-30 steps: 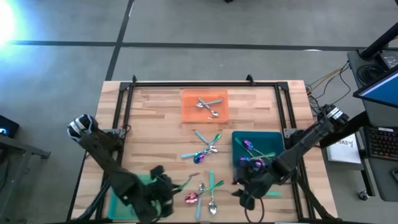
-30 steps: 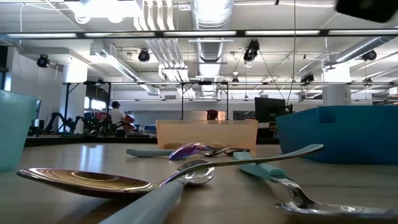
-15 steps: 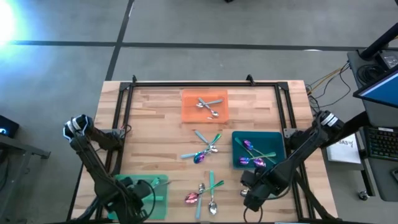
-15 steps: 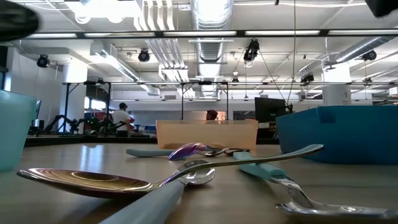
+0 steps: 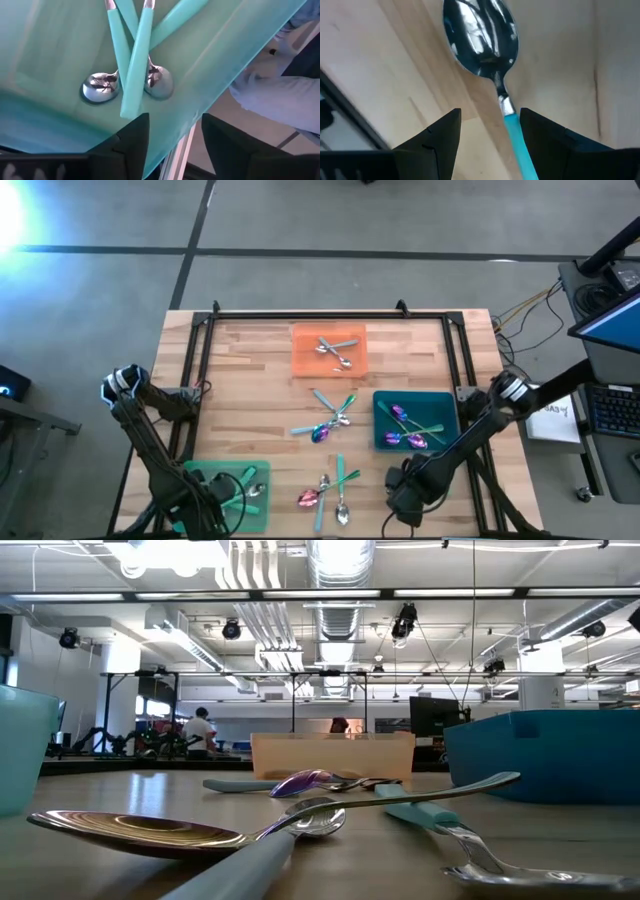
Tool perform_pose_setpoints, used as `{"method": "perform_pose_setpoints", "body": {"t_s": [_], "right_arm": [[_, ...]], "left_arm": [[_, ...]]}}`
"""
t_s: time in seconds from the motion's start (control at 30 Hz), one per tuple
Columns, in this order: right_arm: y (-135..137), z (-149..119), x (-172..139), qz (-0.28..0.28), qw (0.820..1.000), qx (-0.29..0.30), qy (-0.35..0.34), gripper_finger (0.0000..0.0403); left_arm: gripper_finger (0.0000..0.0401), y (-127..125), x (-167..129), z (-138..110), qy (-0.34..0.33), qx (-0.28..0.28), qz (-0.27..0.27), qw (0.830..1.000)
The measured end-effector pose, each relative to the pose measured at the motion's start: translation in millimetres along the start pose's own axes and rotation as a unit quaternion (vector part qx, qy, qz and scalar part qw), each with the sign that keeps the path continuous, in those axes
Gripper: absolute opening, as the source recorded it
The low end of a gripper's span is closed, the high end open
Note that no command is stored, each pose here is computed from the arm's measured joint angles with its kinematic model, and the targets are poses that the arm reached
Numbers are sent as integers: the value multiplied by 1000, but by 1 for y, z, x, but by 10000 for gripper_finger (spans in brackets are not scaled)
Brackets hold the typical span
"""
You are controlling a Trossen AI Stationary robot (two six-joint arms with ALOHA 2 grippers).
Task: Sort silverware by color (type)
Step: Put the green spoon into the green bin
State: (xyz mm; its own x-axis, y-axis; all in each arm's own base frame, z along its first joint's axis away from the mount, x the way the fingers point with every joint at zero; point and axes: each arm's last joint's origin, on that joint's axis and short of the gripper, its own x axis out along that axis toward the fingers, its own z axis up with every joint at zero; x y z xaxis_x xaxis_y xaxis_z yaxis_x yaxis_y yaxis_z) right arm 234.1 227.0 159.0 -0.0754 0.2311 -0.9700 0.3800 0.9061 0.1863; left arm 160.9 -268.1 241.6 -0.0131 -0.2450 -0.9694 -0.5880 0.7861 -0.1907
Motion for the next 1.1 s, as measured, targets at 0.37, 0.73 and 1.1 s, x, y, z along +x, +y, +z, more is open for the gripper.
{"method": "perform_pose_setpoints", "body": {"t_s": [0.37,0.73,1.1], "right_arm": [[-3,9,31,-53,997,-45,21,187],[-6,12,32,-52,998,-40,24,184],[-5,12,24,-42,999,-11,13,195]], "left_arm": [[155,-1,-1,8,-85,-5,-8,996],[143,-1,-2,11,-136,9,-10,991],[139,-1,-2,13,-156,9,-12,988]]}}
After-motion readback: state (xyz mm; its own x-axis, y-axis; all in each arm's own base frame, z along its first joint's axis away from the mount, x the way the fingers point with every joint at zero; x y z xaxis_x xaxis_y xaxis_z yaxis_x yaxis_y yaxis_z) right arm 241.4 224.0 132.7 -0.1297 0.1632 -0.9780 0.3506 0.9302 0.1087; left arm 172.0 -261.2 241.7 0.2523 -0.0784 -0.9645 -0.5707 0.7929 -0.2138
